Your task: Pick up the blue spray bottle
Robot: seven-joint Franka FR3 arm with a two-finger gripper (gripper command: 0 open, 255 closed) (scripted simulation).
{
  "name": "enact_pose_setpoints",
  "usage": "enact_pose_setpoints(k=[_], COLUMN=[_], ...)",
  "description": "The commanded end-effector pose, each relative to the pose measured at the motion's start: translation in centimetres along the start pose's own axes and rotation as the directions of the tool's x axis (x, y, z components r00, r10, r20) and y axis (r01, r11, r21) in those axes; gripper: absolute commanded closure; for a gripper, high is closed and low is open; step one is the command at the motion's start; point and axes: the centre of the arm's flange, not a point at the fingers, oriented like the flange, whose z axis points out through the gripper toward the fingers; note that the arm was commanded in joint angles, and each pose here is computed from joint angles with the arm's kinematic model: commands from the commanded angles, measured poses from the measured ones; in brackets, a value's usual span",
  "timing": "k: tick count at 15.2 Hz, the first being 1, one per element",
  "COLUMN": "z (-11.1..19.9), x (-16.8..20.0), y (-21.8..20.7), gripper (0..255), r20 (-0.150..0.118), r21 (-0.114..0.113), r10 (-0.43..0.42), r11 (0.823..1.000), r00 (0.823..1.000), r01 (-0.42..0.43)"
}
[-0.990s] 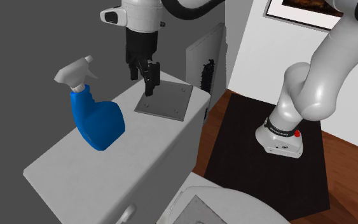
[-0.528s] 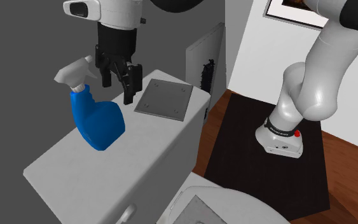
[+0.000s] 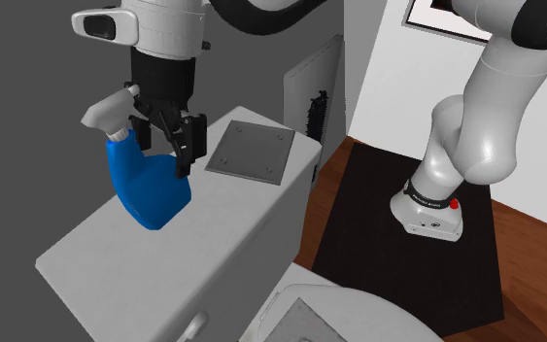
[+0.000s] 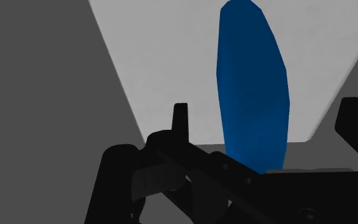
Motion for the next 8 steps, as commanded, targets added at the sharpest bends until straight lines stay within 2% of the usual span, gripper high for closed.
enact_pose_setpoints(k=[1, 4, 5, 8], z=[1.00, 1.76, 1.73, 1.76], x=[-0.41, -0.74, -0.82, -0.80], y=[-0.04, -0.05, 0.05, 0.00], gripper=[0, 0, 255, 255], r20=[-0.001, -0.001, -0.001, 0.000], r21=[0.000, 0.000, 0.000, 0.000], r10=[-0.001, -0.001, -0.001, -0.001], r11=[1.000, 1.000, 1.000, 1.000], r00=[1.000, 1.000, 1.000, 1.000], r01=[0.001, 0.001, 0.001, 0.001])
